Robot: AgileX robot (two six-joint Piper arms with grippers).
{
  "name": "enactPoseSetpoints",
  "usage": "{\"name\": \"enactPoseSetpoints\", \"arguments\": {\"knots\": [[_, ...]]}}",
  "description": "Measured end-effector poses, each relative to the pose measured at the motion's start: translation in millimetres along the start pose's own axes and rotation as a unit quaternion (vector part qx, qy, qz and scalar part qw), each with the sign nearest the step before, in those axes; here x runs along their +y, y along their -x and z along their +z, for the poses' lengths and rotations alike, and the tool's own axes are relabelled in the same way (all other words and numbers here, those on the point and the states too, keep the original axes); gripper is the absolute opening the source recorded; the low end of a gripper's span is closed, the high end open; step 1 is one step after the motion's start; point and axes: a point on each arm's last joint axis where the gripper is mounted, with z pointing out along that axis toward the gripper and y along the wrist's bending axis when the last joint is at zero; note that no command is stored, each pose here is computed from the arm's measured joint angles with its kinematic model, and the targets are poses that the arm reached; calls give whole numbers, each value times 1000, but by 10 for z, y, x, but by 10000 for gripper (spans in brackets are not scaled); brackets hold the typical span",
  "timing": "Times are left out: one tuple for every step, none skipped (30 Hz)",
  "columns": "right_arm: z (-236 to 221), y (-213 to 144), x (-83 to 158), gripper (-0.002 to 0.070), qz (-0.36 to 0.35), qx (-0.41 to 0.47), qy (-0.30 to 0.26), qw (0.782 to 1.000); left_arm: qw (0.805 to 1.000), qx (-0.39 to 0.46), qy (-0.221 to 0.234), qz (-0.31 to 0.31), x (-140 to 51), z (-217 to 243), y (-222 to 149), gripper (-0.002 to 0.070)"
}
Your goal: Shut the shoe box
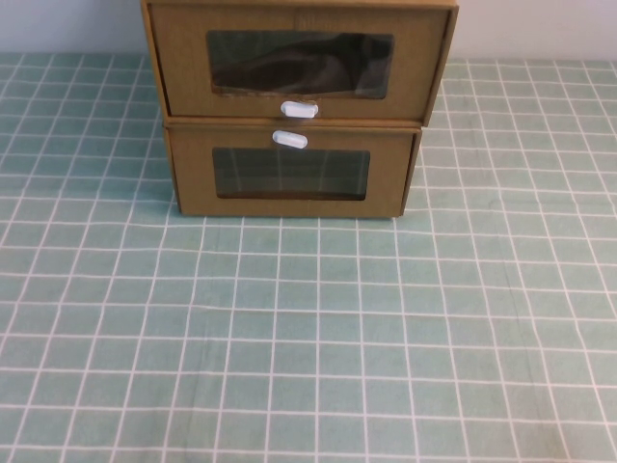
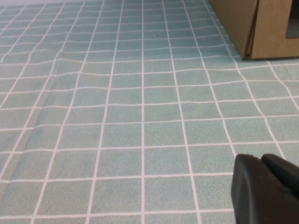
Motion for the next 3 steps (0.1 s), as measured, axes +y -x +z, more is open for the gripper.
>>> {"name": "enactPoseSetpoints", "arguments": {"knots": [[0, 0, 0, -11, 0, 0, 0, 1000, 1000, 0, 0, 0, 0, 0, 0, -5], [0, 0, 0, -11, 0, 0, 0, 1000, 1000, 0, 0, 0, 0, 0, 0, -5], [0, 0, 0, -11, 0, 0, 0, 1000, 1000, 0, 0, 0, 0, 0, 0, -5]]}}
